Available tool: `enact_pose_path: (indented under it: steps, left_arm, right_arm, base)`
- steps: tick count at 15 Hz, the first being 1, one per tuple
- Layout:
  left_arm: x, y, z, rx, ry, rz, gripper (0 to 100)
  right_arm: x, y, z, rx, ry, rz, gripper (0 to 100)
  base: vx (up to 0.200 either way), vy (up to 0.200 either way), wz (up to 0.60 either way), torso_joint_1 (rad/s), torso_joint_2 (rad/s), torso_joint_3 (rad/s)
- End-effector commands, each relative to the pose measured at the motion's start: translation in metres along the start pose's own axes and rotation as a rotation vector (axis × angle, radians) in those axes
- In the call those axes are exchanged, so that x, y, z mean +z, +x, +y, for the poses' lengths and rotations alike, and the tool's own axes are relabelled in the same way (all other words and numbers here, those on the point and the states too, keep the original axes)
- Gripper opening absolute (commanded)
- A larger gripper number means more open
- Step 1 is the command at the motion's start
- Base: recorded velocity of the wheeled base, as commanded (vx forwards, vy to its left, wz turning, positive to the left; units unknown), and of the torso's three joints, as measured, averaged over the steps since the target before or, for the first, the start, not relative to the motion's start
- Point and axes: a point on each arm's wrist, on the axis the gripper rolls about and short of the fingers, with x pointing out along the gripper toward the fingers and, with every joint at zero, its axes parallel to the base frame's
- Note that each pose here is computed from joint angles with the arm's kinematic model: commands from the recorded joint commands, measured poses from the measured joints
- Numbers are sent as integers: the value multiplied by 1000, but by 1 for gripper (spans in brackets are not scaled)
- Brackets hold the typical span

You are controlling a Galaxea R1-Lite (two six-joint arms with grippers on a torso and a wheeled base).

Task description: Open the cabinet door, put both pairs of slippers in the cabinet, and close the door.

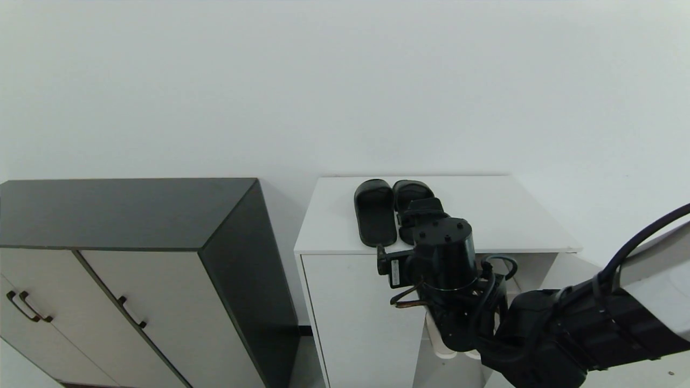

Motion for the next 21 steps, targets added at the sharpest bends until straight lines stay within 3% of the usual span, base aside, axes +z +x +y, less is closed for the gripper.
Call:
enact_pose_path:
  steps: [1, 10, 16, 21]
  left_arm:
    - [0, 0, 0, -1, -2, -1, 0]
    - [0, 0, 0, -1, -9, -1, 0]
    - [0, 0, 0, 1, -11, -1, 0]
    - [0, 0, 0, 1, -11, -1, 0]
  right_arm:
    - [-6, 5, 1, -5, -6, 10, 100]
    - [-16, 15, 1, -39, 35, 20, 100]
    - [-18, 42, -7, -62, 50, 20, 100]
    - [-19, 69, 1, -77, 71, -1, 100]
  base:
    - [200, 0, 0, 2, -2, 2]
    - [200, 0, 0, 4, 2, 1]
    - [0, 0, 0, 0, 0, 0]
    - [0, 0, 0, 0, 0, 0]
